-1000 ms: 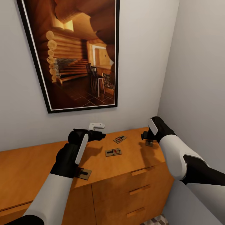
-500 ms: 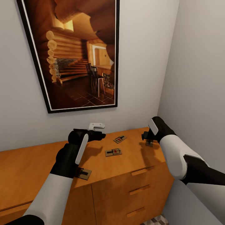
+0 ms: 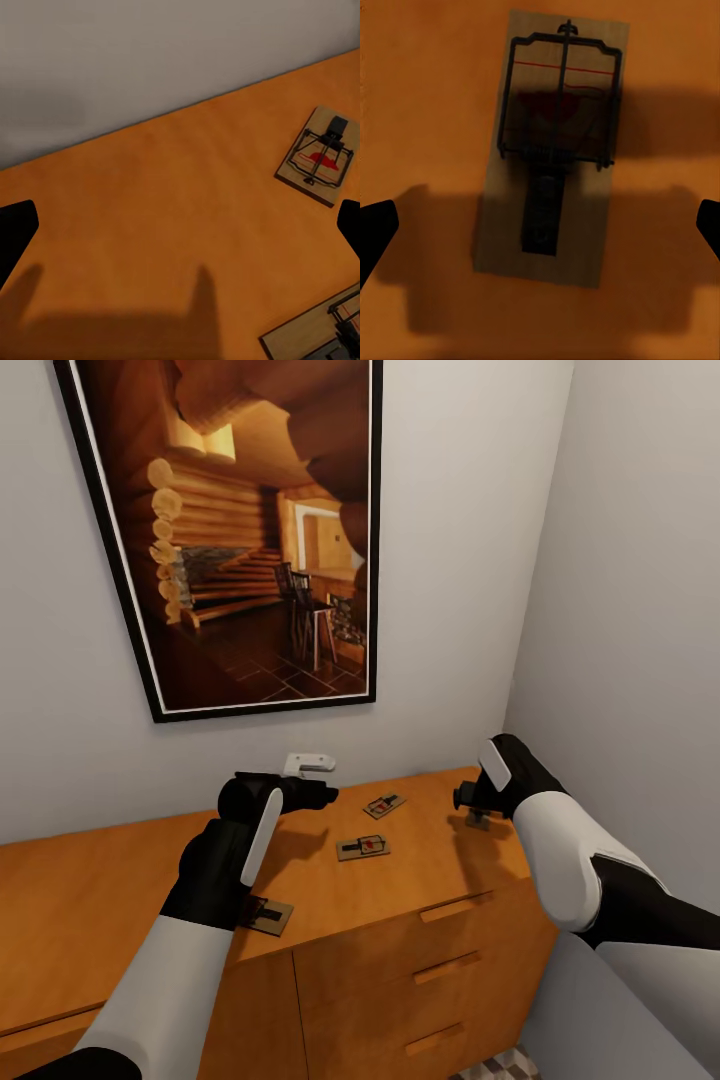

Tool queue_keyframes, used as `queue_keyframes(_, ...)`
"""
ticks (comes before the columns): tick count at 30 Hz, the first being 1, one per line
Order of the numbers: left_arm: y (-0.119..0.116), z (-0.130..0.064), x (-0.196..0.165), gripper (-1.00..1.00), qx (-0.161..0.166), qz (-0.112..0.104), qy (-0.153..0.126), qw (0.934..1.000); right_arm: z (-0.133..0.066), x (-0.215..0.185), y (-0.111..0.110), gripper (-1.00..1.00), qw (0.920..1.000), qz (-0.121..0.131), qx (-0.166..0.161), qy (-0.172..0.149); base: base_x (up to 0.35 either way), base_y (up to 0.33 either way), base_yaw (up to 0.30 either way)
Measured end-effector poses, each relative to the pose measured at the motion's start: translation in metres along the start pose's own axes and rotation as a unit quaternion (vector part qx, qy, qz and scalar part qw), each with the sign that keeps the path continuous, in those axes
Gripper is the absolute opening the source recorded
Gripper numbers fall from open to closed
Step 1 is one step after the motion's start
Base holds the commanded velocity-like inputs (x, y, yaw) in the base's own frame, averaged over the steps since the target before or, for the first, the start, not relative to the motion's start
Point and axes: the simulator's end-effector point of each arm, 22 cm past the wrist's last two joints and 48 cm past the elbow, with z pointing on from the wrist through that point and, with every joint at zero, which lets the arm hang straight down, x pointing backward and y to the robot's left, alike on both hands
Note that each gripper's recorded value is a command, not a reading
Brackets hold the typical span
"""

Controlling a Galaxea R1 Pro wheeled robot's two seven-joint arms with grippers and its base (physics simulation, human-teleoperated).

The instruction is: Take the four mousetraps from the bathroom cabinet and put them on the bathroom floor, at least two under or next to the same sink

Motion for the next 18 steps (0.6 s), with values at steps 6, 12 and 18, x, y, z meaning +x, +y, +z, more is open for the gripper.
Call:
queue_keyframes(6, -0.0001, -0.0001, -0.0002, 1.0, 0.0, 0.0, 0.0, 1.0, 0.0004, 0.0007, 0.0003, 1.0, 1.0, 0.002, -0.002, 0.001, 0.0, 0.0, 0.0)
queue_keyframes(12, -0.0001, -0.0003, -0.0004, 1.0, 0.0, 0.0, -0.001, 1.0, 0.0006, 0.0008, 0.0001, 1.0, 1.0, 0.003, -0.003, 0.002, 0.0, 0.0, 0.0)
queue_keyframes(18, -0.0001, -0.0003, -0.0005, 1.0, 0.0, 0.0, -0.001, 1.0, 0.0011, 0.0014, 0.0001, 1.0, 1.0, 0.004, -0.004, 0.003, 0.0, 0.0, 0.0)
